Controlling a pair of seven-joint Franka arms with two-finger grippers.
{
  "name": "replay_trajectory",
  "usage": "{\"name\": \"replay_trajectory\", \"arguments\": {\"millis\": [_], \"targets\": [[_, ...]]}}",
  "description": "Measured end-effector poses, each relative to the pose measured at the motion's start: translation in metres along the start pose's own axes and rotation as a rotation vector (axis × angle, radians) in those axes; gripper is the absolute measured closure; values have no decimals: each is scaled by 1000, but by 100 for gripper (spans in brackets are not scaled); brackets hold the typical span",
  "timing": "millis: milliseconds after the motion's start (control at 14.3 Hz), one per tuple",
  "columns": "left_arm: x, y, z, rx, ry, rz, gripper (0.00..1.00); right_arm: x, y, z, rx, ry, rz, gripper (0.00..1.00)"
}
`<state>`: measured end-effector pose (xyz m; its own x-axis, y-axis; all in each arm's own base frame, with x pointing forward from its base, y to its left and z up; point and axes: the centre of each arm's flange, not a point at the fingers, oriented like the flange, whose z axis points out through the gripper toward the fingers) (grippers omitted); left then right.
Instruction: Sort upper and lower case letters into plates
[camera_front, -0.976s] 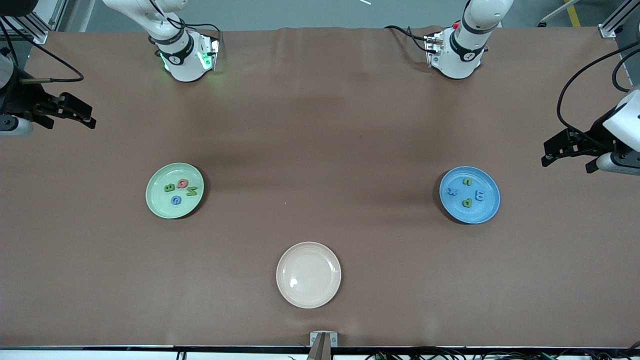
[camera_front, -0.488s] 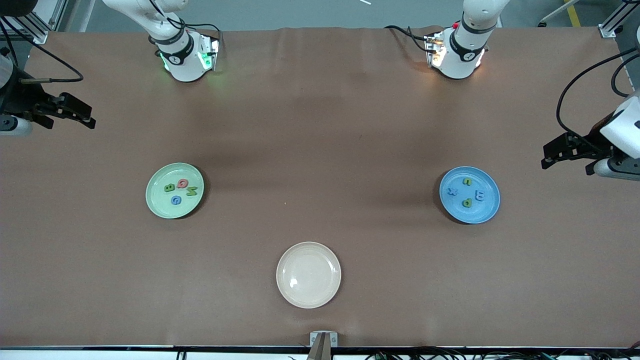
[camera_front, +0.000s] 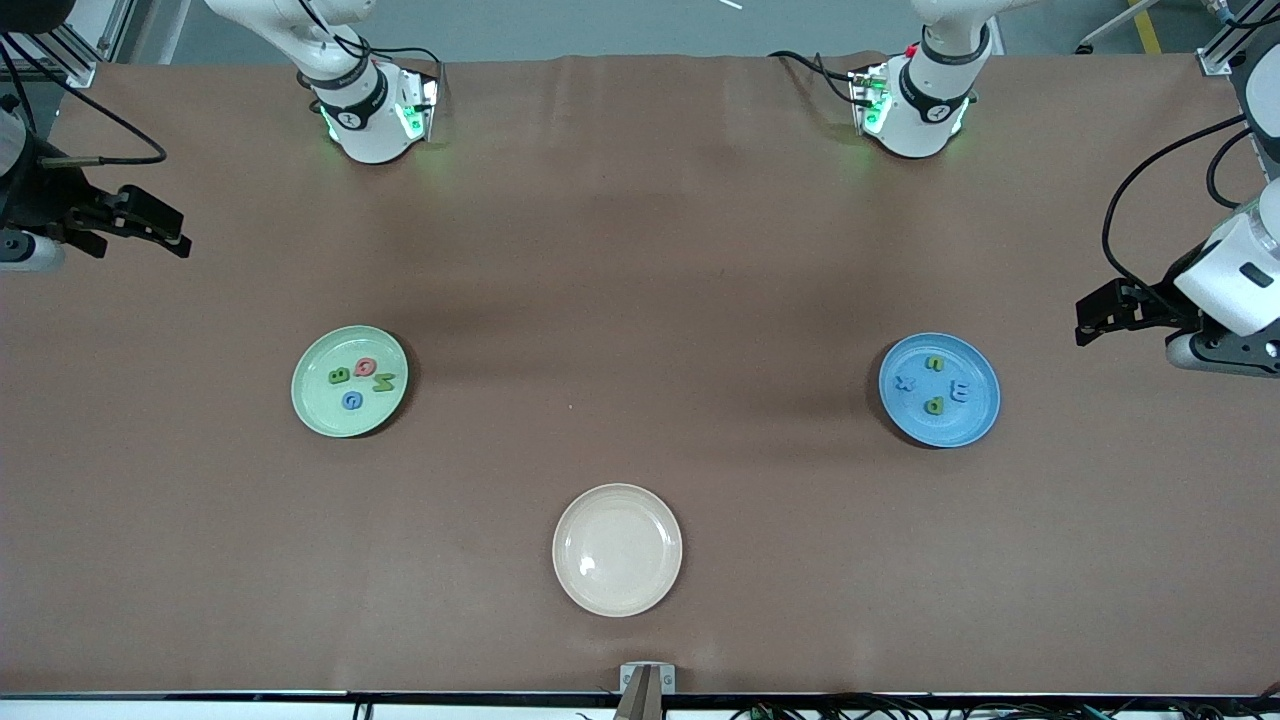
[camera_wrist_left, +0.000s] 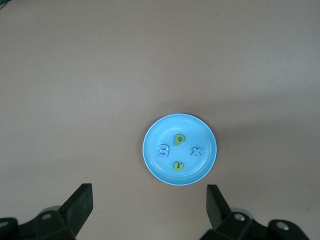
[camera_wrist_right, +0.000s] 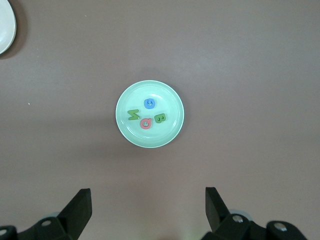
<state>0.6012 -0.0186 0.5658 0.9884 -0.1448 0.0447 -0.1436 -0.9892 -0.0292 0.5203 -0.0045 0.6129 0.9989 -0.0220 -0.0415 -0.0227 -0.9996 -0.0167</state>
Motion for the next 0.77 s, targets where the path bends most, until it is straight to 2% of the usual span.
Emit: {"name": "replay_trajectory", "arguments": {"millis": [418, 767], "targets": [[-2, 4, -2, 6, -38, -11, 0, 0, 0, 0, 0, 0, 0, 0], [-2, 3, 0, 7, -43, -15, 0, 0, 1, 0, 0, 0, 1, 0]]}}
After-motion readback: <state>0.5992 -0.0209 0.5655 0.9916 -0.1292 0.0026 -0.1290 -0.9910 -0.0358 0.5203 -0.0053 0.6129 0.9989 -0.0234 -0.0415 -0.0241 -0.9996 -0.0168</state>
